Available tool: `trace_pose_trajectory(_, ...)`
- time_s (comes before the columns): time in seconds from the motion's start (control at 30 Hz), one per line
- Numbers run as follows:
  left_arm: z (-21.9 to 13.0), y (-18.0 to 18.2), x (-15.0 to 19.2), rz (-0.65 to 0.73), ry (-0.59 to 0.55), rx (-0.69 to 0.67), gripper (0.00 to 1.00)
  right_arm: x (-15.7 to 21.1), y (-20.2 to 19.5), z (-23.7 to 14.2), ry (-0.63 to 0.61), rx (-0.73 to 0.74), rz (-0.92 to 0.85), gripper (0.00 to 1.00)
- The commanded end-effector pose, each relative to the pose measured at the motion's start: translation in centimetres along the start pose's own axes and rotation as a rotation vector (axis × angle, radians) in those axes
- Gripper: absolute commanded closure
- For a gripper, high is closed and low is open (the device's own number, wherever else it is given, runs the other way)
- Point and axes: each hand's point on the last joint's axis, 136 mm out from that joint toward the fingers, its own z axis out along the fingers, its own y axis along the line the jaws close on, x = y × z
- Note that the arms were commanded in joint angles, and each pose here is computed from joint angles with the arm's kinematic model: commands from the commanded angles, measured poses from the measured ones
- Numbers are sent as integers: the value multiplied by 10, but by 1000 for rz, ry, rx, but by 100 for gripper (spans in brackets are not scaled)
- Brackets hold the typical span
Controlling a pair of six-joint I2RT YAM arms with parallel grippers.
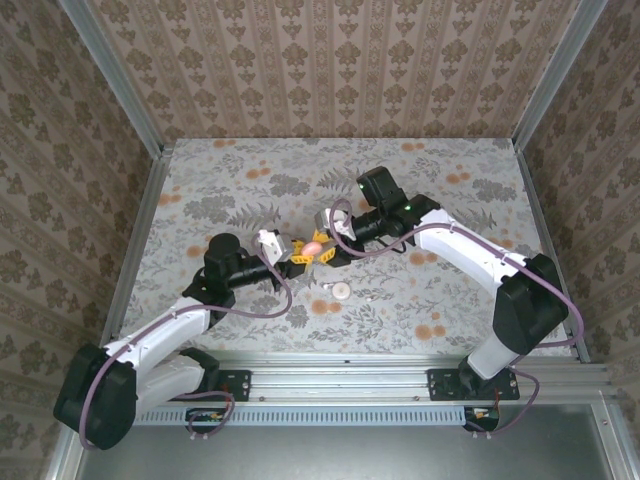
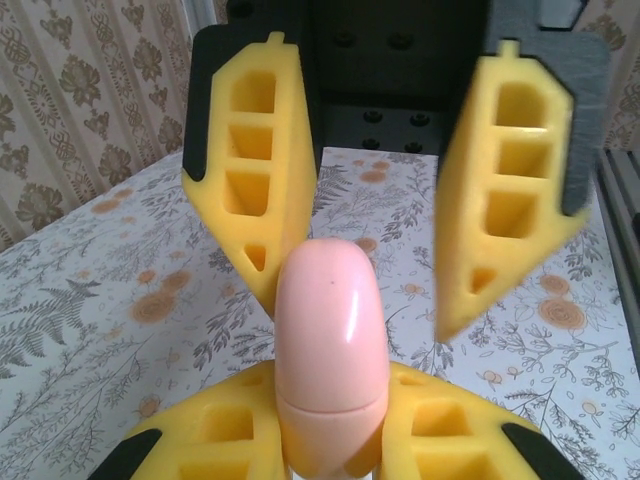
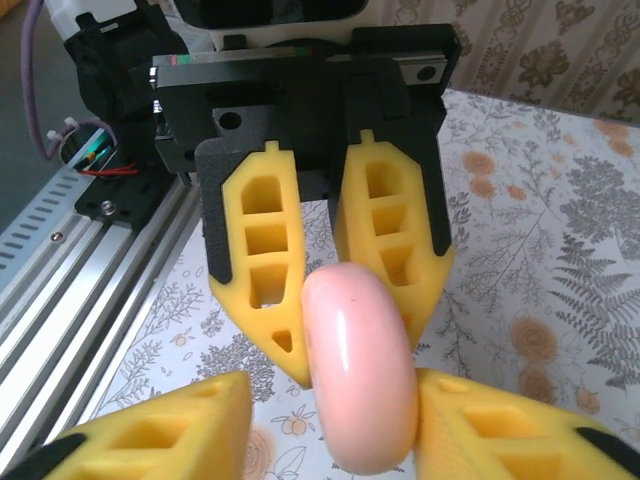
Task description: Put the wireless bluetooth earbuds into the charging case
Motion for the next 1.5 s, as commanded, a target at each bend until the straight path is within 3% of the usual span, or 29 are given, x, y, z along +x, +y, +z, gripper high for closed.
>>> trace_pose_trajectory(0.0, -1, 5, -15, 44, -36, -20, 87, -6, 11, -9, -21, -8, -43, 61)
trace_pose_trajectory(0.37, -1, 4, -15, 38, -38, -14, 87, 8, 11, -23, 24, 59, -42, 61)
trace_pose_trajectory(0.57, -1, 2, -18, 42, -46, -4, 87, 14, -5, -24, 43, 96, -26, 55)
trace_pose_trajectory(0.83, -3, 0, -19, 49, -48, -8, 87, 13, -15, -12, 49, 54, -61, 56)
trace_pose_trajectory(1.47, -4, -1, -20, 56, -50, -8, 87, -3, -12, 10, 14, -33, -120, 81)
